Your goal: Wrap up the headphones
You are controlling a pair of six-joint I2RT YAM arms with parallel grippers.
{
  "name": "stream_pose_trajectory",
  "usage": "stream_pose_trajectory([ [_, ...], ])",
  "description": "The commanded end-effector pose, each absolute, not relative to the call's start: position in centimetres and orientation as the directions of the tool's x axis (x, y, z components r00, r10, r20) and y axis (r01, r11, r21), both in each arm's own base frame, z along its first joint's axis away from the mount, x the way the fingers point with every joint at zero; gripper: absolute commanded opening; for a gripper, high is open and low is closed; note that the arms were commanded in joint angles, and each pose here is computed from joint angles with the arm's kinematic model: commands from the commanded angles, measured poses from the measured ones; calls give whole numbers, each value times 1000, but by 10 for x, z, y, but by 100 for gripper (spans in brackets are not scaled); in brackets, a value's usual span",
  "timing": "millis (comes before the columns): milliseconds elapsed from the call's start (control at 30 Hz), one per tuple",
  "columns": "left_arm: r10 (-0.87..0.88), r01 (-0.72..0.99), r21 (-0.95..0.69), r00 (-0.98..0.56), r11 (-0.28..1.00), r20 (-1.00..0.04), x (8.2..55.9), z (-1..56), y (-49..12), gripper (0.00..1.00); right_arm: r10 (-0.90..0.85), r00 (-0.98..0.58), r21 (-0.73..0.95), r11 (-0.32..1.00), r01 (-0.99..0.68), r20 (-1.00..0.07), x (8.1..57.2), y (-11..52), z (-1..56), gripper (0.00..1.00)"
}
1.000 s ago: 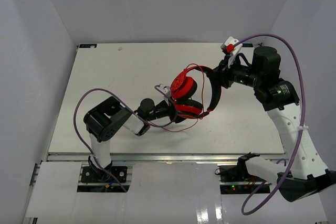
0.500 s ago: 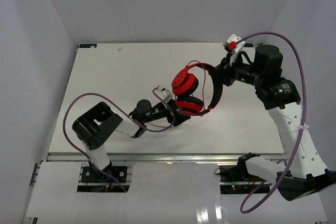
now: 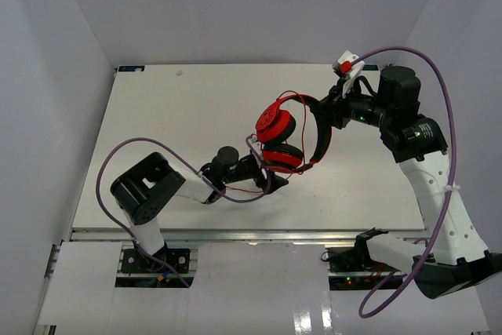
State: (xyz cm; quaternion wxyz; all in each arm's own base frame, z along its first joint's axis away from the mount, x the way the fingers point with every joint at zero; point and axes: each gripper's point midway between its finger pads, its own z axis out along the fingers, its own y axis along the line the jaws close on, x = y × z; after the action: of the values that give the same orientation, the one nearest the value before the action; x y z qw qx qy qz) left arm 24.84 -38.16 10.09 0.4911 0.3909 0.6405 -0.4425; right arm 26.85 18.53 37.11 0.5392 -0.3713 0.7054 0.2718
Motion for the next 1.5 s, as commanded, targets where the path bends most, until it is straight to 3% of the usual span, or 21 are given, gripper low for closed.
stream_pose_trajectory([
  [0,118,947,-141,-181,290,-976,253,92,-400,98,-166,-82,-24,555,-832,-983,261,190,404,8],
  [167,155,953,-143,-189,266,-970,251,76,-414,94,-168,-79,-27,553,-833,-983,261,190,403,8],
  [267,178,950,-160,-212,266,-961,250,66,-418,83,-168,-77,-30,558,-829,-983,261,188,404,8],
  [333,188,943,-187,-243,273,-952,248,57,-417,67,-167,-73,-34,563,-826,-983,261,188,406,8],
  [433,175,940,-208,-261,272,-949,239,55,-413,31,-165,-75,-35,577,-816,-983,263,185,407,8],
  [567,154,935,-213,-264,284,-952,228,59,-405,4,-162,-87,-30,605,-795,-983,268,181,406,8],
  [967,59,901,-336,-364,276,-929,177,89,-390,0,-79,-207,63,797,-601,-975,313,154,391,8],
  [1233,82,903,-351,-381,249,-921,138,99,-395,0,-6,-208,52,960,-275,-978,361,106,377,8],
  [1467,176,928,-289,-333,234,-926,120,114,-406,0,-34,-207,-16,996,-87,-978,380,74,340,8],
])
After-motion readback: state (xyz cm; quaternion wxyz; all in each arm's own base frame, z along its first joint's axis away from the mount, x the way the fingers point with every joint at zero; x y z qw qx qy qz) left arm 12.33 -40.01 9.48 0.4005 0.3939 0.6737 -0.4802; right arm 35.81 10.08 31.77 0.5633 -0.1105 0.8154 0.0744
